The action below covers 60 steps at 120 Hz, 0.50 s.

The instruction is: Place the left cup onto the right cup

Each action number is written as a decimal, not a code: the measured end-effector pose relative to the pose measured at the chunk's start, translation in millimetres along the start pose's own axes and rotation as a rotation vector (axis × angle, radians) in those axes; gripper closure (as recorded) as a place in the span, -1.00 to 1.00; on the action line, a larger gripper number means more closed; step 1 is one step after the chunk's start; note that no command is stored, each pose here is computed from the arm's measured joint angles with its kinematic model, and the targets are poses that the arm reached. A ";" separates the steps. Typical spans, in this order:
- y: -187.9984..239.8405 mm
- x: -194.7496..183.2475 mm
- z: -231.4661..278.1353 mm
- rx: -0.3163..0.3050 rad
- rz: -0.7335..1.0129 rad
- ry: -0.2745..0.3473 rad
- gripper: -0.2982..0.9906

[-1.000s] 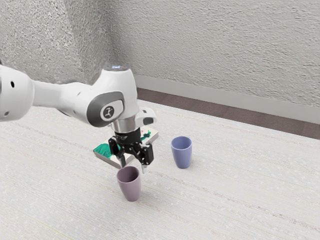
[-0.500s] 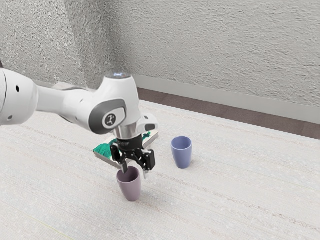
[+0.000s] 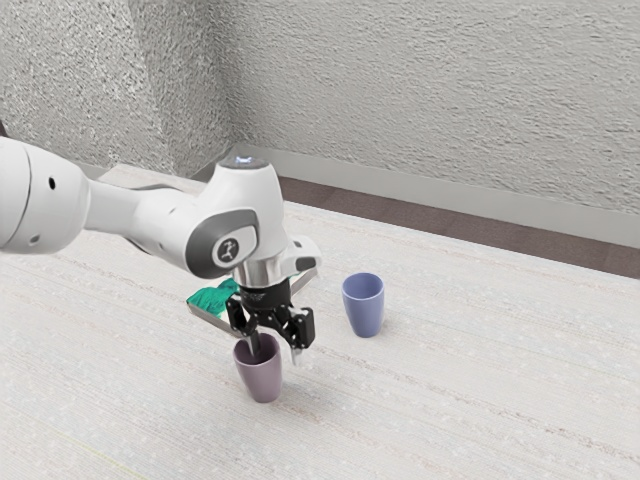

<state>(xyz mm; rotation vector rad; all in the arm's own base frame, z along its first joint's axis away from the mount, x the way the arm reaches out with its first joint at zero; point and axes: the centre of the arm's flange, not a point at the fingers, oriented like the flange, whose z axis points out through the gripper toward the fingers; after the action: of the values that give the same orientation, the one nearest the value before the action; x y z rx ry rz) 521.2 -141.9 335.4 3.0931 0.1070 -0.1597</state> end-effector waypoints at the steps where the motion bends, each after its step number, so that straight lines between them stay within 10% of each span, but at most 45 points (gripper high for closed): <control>1: 0.0 0.1 0.5 0.000 0.000 -0.001 -0.31; 60: -3.5 5.8 20.0 0.005 -0.019 -0.018 -0.14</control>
<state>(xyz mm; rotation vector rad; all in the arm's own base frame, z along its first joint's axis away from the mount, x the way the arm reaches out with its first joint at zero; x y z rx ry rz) 524.6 -139.0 314.8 3.0956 0.1351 -0.1890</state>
